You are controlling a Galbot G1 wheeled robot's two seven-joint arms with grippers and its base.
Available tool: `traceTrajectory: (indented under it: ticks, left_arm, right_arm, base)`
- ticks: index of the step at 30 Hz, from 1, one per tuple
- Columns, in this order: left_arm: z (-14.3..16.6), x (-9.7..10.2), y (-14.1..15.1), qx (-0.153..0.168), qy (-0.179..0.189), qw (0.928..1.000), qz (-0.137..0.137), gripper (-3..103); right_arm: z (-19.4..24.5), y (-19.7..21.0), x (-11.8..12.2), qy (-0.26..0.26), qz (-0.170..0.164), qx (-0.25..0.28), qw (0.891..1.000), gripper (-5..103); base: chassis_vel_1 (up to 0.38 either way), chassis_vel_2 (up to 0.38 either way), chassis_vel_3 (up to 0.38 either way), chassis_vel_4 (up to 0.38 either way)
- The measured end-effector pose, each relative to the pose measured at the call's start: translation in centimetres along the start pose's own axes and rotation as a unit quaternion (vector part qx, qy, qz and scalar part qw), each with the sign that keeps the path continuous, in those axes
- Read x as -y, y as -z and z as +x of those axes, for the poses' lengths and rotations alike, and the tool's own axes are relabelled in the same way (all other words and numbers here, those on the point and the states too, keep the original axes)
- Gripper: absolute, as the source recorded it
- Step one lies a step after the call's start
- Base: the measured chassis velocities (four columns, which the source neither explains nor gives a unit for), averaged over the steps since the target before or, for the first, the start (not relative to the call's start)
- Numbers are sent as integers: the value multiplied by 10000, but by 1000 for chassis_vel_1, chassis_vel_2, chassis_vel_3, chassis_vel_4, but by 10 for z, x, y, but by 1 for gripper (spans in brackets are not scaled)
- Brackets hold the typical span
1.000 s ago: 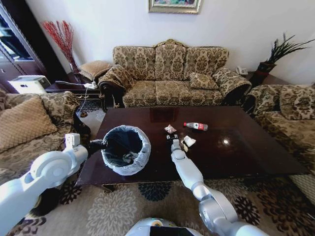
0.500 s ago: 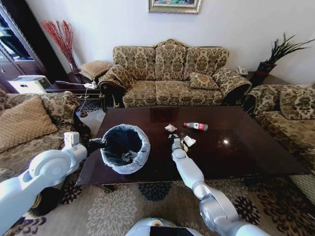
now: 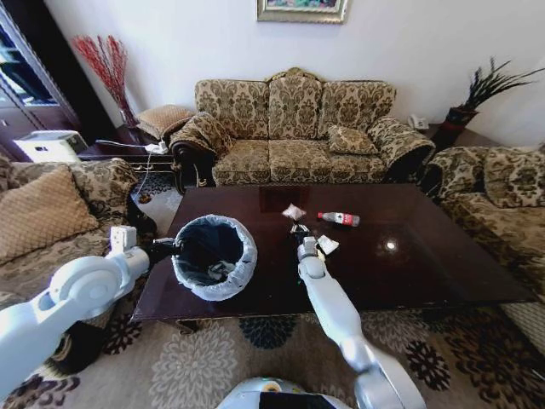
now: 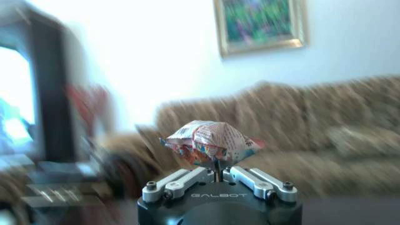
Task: Move to the front of the table and place the trash on the table into the trash bin.
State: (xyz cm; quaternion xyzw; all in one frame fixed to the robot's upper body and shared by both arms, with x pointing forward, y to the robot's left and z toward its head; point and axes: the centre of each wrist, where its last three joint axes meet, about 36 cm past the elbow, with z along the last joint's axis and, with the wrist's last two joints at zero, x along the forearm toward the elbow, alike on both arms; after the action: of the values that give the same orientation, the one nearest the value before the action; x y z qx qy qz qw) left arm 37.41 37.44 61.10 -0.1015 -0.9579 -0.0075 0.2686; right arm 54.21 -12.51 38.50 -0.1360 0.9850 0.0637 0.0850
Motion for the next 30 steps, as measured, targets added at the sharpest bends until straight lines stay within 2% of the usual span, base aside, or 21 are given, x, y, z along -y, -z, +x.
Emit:
traceTrajectory:
  ticks: [1, 2, 3, 6, 7, 10, 12, 13, 15, 16, 18, 20, 21, 22, 24, 27, 28, 30]
  left_arm:
    - [-1, -2, 2, -29, 13, 10000, 32, 0]
    - [-4, -8, 9, -133, 60, 9998, 124, 0]
    - [-4, -8, 9, -133, 60, 9998, 124, 0]
    - [-6, -10, 14, -198, 92, 9997, 148, 0]
    - [-6, -10, 14, -198, 92, 9997, 148, 0]
    - [-6, -9, 17, -211, 64, 9996, 166, 0]
    - [-5, -8, 18, -210, 59, 9996, 164, 0]
    - [-5, -7, 18, -203, 41, 9996, 165, 0]
    - [-4, -5, 19, -174, 6, 9997, 171, 0]
    - [-4, -5, 19, -174, 6, 9997, 171, 0]
    - [-1, 0, 18, -142, -67, 9997, 190, 0]
    - [0, 3, 17, -129, -112, 9997, 196, 0]
    - [1, 5, 17, -119, -137, 9996, 197, 0]
    - [2, 8, 16, -106, -169, 9996, 195, 0]
    - [2, 9, 16, -98, -186, 9996, 191, 0]
    - [6, 15, 17, -64, -276, 9994, 173, 0]
    - [6, 15, 17, -64, -276, 9994, 173, 0]
    - [6, 15, 18, -49, -273, 9995, 174, 0]
  right_arm:
    - [6, 16, -6, 178, -86, 196, 9996, 0]
    - [31, 69, -28, 887, -360, 810, 9921, 0]
    - [31, 69, -28, 887, -360, 810, 9921, 0]
    - [70, 122, -52, 2017, -734, 1227, 9690, 0]
    - [70, 122, -52, 2017, -734, 1227, 9690, 0]
    - [103, 149, -80, 2888, -1093, 1174, 9439, 0]
    - [107, 149, -84, 2987, -1123, 1134, 9409, 0]
    - [117, 144, -94, 3271, -1153, 972, 9329, 0]
    - [126, 133, -98, 3600, -1079, 831, 9230, 0]
    - [126, 133, -98, 3600, -1079, 831, 9230, 0]
    - [131, 115, -95, 3752, -763, 721, 9210, 0]
    - [133, 107, -96, 3757, -634, 611, 9226, 0]
    - [134, 104, -96, 3758, -591, 575, 9230, -2]
    - [134, 101, -97, 3753, -549, 565, 9236, 3]
    - [134, 100, -97, 3748, -523, 568, 9239, 3]
    - [133, 97, -102, 3643, -373, 575, 9288, 19]
    - [133, 97, -102, 3643, -373, 575, 9288, 19]
    - [133, 96, -103, 3613, -384, 632, 9295, 30]
  base:
    - [0, 0, 0, 0]
    - [0, 0, 0, 0]
    - [0, 0, 0, 0]
    - [0, 0, 0, 0]
    - [0, 0, 0, 0]
    - [0, 0, 0, 0]
    - [0, 0, 0, 0]
    - [0, 0, 0, 0]
    - [0, 0, 0, 0]
    - [0, 0, 0, 0]
    - [0, 0, 0, 0]
    - [0, 0, 0, 0]
    - [0, 0, 0, 0]
    - [0, 0, 0, 0]
    - [0, 0, 0, 0]
    - [0, 0, 0, 0]
    - [0, 0, 0, 0]
    - [0, 0, 0, 0]
